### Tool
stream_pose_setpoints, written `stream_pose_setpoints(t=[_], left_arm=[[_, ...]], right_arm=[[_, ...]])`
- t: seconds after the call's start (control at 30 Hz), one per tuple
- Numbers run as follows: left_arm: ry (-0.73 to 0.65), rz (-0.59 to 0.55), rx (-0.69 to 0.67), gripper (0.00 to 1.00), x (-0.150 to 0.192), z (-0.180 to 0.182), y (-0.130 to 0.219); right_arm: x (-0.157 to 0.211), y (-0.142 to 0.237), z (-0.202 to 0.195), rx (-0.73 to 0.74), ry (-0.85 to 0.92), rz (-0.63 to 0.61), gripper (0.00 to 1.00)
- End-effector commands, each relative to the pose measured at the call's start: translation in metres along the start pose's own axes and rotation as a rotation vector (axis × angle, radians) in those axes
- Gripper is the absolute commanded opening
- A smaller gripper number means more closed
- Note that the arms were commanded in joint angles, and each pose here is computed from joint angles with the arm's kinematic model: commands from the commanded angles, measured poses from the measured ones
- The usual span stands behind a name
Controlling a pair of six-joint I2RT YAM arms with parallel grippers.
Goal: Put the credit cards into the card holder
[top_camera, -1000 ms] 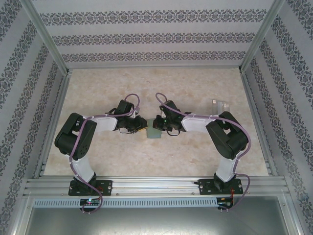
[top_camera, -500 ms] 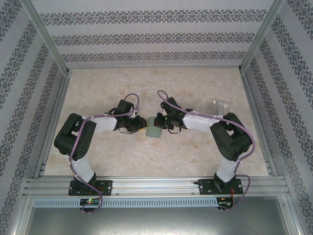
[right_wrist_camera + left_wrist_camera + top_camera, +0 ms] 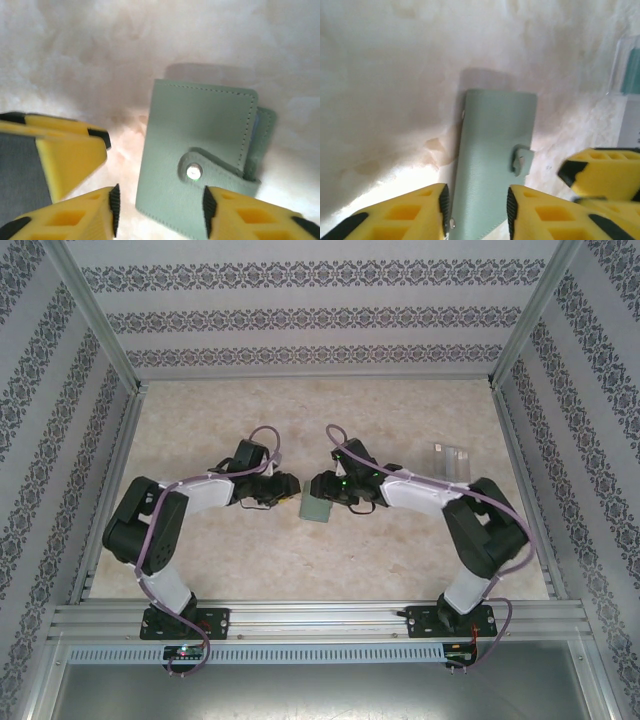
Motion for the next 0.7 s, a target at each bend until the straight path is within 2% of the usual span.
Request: stream_pose_setpoints(t=[0.0, 0.03, 0.1, 0.13, 0.17, 0.2, 0.33, 0.43, 0.57, 0.63, 0.67], left_arm=[[-0.079, -0.105, -0.053, 0.43, -0.012, -0.012, 0.034], [-0.105, -0.131, -0.078, 0.46, -0.014, -0.016, 0.043], [-0.176, -0.207, -0.14, 0.59, -0.021, -0.026, 0.066], [-0.206, -0.242, -0.173, 0.61, -0.022, -0.03, 0.078], [-0.239, -0.293, -0.216, 0.73, -0.024, -0.033, 0.091], [-0.27, -0.353, -0.273, 0.99, -0.025, -0.035, 0.105], [-0.412, -0.598, -0.446, 1.0, -0.016, -0.043, 0.155], [-0.505, -0.71, -0.529, 1.0, -0.008, -0.042, 0.177], [-0.543, -0.813, -0.685, 0.99, -0.004, -0.025, 0.184], [-0.764, -0.806, -0.731, 0.99, -0.002, -0.018, 0.17], [-0.793, -0.814, -0.766, 0.99, -0.001, -0.008, 0.162]], right_arm=[[-0.01, 0.045, 0.015, -0.032, 0.135, -0.156, 0.56], [-0.01, 0.057, 0.018, -0.031, 0.17, -0.2, 0.61], [-0.011, 0.087, 0.022, -0.012, 0.253, -0.319, 0.74], [-0.011, 0.1, 0.023, 0.002, 0.292, -0.379, 0.86], [-0.01, 0.116, 0.025, 0.022, 0.329, -0.457, 0.92], [-0.009, 0.13, 0.024, 0.05, 0.37, -0.535, 0.95], [-0.007, 0.174, 0.011, 0.121, 0.432, -0.808, 0.98], [-0.01, 0.193, -0.003, 0.169, 0.466, -0.933, 0.98], [-0.006, 0.191, -0.027, 0.243, 0.603, -1.022, 0.98], [-0.007, 0.191, -0.046, 0.291, 0.591, -1.077, 0.98], [-0.009, 0.19, -0.053, 0.294, 0.596, -1.09, 0.98]])
Point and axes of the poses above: each hand's point on the last joint's axis, 136 mm out from that joint toward the fingers, its own y axis back along the fingers, its own z axis along the line the jaws close on, x = y × z, the point moved 8 cm from there along y, back along the fingers, and after that the axes turned 11 degrees about -y, right-handed, at the moved point
